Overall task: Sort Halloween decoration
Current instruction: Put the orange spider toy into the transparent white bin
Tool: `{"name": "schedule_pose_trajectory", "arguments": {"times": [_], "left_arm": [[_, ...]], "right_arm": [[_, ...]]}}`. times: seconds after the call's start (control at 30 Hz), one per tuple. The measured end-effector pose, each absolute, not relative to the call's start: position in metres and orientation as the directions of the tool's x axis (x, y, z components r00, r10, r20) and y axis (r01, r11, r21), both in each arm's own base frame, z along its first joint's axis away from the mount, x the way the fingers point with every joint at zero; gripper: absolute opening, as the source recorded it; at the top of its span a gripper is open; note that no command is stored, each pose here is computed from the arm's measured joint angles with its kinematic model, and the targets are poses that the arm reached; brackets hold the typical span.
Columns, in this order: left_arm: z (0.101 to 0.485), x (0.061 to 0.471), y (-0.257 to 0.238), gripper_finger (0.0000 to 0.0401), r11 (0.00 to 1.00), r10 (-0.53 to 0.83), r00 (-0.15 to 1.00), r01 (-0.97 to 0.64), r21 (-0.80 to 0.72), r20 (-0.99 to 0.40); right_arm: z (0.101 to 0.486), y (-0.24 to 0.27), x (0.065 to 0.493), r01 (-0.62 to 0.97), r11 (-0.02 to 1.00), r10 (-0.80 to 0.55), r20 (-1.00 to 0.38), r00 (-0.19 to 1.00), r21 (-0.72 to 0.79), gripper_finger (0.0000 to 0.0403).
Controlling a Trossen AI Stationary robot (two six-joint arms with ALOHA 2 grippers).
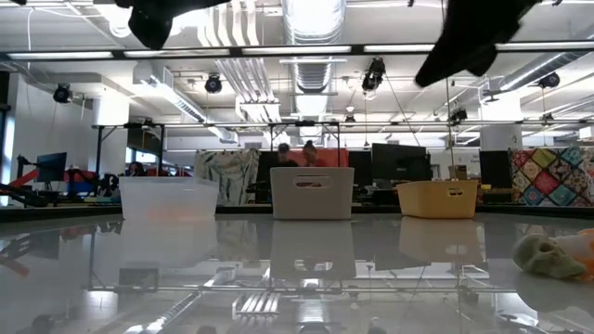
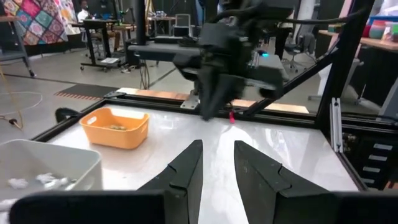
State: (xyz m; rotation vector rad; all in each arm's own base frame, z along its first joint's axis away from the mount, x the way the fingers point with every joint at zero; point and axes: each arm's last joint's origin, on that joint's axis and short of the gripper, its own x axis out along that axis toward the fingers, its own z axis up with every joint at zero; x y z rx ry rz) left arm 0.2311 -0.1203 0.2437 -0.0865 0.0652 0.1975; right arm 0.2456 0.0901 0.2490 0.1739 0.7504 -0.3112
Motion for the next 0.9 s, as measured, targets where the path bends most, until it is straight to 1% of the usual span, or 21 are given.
{"name": "schedule_pose_trajectory", "arguments": {"times": [0.17, 0.33, 0.47, 0.7, 0.9], "left_arm": [[0.233, 0.250, -0.132, 0.0075, 0.978, 0.193, 0.978, -0.198, -0.061, -0.084], [0.225, 0.273, -0.147, 0.0075, 0.981, 0.194, 0.974, -0.195, 0.002, -0.114], [0.215, 0.290, -0.157, 0.0075, 0.982, 0.186, 0.973, -0.181, 0.050, -0.138], [0.197, 0.316, -0.179, 0.0075, 0.996, 0.075, 0.980, -0.064, 0.065, -0.183], [0.184, 0.330, -0.197, 0.0075, 0.997, 0.041, 0.981, -0.029, 0.064, -0.187]], "right_arm": [[0.245, 0.133, 0.235, 0.190, 0.979, -0.092, -0.679, 0.728, 0.071, 0.0009], [0.235, 0.165, 0.228, 0.120, 0.986, -0.010, -0.673, 0.739, 0.117, 0.0009], [0.217, 0.187, 0.227, 0.092, 0.988, 0.021, -0.688, 0.725, 0.127, 0.0009], [0.185, 0.218, 0.231, 0.037, 0.991, 0.065, -0.694, 0.717, 0.130, 0.0009], [0.163, 0.233, 0.226, 0.063, 0.987, 0.067, -0.722, 0.689, 0.151, 0.0009]]}}
